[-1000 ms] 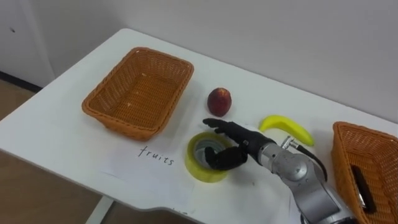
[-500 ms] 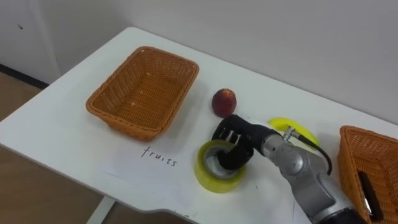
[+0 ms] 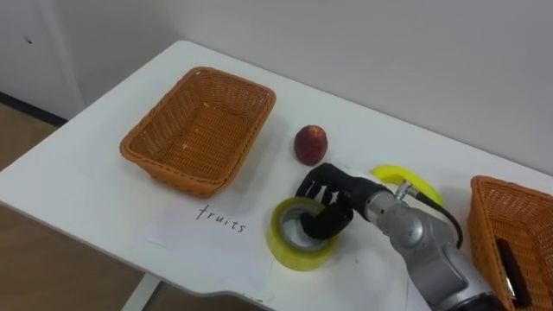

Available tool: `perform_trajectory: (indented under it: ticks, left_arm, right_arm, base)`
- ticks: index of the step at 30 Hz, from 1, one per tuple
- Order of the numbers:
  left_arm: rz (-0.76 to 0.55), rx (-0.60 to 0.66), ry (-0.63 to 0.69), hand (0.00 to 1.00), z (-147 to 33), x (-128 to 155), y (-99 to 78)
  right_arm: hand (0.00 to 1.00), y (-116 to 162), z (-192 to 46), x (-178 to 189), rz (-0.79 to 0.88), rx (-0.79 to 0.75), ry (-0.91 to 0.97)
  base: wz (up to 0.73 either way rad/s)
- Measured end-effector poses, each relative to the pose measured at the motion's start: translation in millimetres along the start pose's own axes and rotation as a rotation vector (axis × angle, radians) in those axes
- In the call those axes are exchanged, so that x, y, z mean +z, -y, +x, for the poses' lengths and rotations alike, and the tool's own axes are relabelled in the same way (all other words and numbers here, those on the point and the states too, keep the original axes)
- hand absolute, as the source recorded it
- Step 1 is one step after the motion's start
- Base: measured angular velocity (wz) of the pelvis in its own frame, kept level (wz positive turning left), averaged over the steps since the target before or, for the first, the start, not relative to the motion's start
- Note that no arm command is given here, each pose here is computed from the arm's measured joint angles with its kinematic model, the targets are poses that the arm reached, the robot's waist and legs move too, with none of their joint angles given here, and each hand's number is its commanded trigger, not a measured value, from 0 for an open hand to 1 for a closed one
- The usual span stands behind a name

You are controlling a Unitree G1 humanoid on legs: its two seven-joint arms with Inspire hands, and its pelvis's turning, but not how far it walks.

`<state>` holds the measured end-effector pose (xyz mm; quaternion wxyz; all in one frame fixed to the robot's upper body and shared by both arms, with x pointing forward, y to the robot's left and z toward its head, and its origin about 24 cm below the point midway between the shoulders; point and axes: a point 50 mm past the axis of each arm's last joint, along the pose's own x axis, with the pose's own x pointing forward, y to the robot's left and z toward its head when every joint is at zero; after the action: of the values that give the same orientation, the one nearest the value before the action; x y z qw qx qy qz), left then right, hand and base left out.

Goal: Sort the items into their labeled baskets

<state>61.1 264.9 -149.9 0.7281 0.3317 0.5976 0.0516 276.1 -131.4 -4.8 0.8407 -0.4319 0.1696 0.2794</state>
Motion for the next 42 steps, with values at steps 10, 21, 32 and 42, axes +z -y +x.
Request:
perform_trajectory:
  ticks: [10, 21, 32, 42]
  left_arm:
    - [-0.01, -0.003, 0.019, 0.0, -0.3, 2, 0.6]
    - [-0.044, 0.041, 0.06, 0.0, -0.8, 4, -0.7]
    - [-0.076, 0.013, 0.031, 0.0, -7.8, -18, 17.0]
    - [-0.064, -0.022, -0.03, 0.0, -14.3, -43, 27.7]
  right_arm:
    - [1.0, 3, -6, -2, 0.058, -0.043, 0.025]
    - [1.0, 0, -27, -13, 0.162, -0.079, 0.045]
    - [1.0, 35, -51, -19, 0.272, -0.316, 0.109]
    - [1.0, 51, -63, -23, 0.425, -0.448, 0.164]
  base:
    - [0.0]
    - [-0.07]
    - [-0.11]
    - [-0.02]
